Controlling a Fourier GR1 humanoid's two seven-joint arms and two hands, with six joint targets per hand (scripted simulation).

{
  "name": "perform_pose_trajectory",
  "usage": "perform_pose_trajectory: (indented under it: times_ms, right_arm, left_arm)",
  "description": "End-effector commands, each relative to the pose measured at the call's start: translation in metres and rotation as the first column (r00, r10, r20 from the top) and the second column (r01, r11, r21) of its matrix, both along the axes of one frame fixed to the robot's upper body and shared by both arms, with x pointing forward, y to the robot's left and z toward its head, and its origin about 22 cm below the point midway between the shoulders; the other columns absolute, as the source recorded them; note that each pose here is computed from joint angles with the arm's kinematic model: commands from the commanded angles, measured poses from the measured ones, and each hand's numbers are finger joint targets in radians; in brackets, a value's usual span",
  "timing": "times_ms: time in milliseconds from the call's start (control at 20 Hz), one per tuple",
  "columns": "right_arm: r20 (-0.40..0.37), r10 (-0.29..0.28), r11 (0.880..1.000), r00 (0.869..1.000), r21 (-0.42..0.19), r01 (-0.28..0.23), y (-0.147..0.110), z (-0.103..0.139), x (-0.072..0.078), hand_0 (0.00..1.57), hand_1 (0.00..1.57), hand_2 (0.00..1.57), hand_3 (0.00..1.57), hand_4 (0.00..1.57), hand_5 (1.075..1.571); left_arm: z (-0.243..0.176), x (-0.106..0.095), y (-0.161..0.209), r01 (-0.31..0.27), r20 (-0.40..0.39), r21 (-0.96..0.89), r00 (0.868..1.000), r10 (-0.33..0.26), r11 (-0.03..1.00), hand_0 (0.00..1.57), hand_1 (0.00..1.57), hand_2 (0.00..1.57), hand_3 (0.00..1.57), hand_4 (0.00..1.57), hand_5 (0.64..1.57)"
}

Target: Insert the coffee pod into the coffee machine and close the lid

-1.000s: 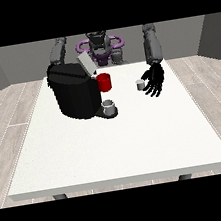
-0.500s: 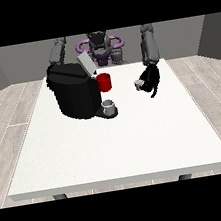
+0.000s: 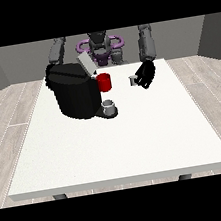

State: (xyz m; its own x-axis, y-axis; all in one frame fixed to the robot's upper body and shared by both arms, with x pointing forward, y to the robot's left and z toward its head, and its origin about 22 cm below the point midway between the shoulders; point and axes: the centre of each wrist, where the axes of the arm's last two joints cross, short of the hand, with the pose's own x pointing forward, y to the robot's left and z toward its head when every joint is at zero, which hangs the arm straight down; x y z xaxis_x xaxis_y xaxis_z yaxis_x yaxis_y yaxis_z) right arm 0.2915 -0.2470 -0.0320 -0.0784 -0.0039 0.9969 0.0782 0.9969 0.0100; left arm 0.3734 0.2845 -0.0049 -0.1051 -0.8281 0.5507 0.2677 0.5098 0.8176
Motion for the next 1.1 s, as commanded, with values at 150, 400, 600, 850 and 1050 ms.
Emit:
perform_pose_trajectory:
  times_ms: [150, 400, 600, 850, 1050]
  right_arm:
    - [-0.062, 0.034, 0.999, 0.997, 0.010, -0.034, 0.010, -0.017, -0.015, 0.00, 0.00, 0.00, 0.00, 0.28, 1.571]
    - [-0.067, -0.026, 1.000, 0.997, 0.004, 0.026, -0.017, -0.018, 0.001, 0.00, 0.00, 0.00, 0.00, 0.28, 1.571]
    - [-0.085, -0.055, 0.998, 0.995, -0.034, 0.052, -0.017, -0.027, -0.002, 0.00, 0.00, 0.00, 0.00, 0.23, 1.571]
    - [-0.078, -0.014, 1.000, 0.997, 0.001, 0.014, -0.017, -0.028, -0.006, 0.00, 0.00, 0.00, 0.00, 0.30, 1.571]
    - [-0.136, 0.004, 0.999, 0.991, -0.033, -0.009, -0.011, -0.035, -0.017, 0.00, 0.00, 0.00, 0.00, 0.31, 1.571]
  left_arm:
    - [0.014, 0.011, 0.008, 0.008, -0.010, -0.074, 1.000, -0.009, 0.997, 1.52, 1.52, 1.47, 1.34, 0.59, 1.571]
    - [0.038, 0.024, -0.035, 0.075, -0.026, -0.098, 0.997, -0.078, 0.992, 1.42, 1.42, 1.39, 1.29, 0.60, 1.571]
    - [0.032, 0.018, -0.049, 0.107, -0.017, -0.136, 0.994, -0.111, 0.985, 1.36, 1.36, 1.38, 1.33, 0.56, 1.571]
    - [0.050, 0.025, -0.037, 0.063, -0.029, -0.166, 0.997, -0.069, 0.984, 1.26, 1.26, 1.31, 1.26, 0.58, 1.571]
    - [0.068, 0.032, -0.057, 0.109, -0.056, -0.140, 0.991, -0.118, 0.984, 1.46, 1.46, 1.47, 1.42, 0.63, 1.571]
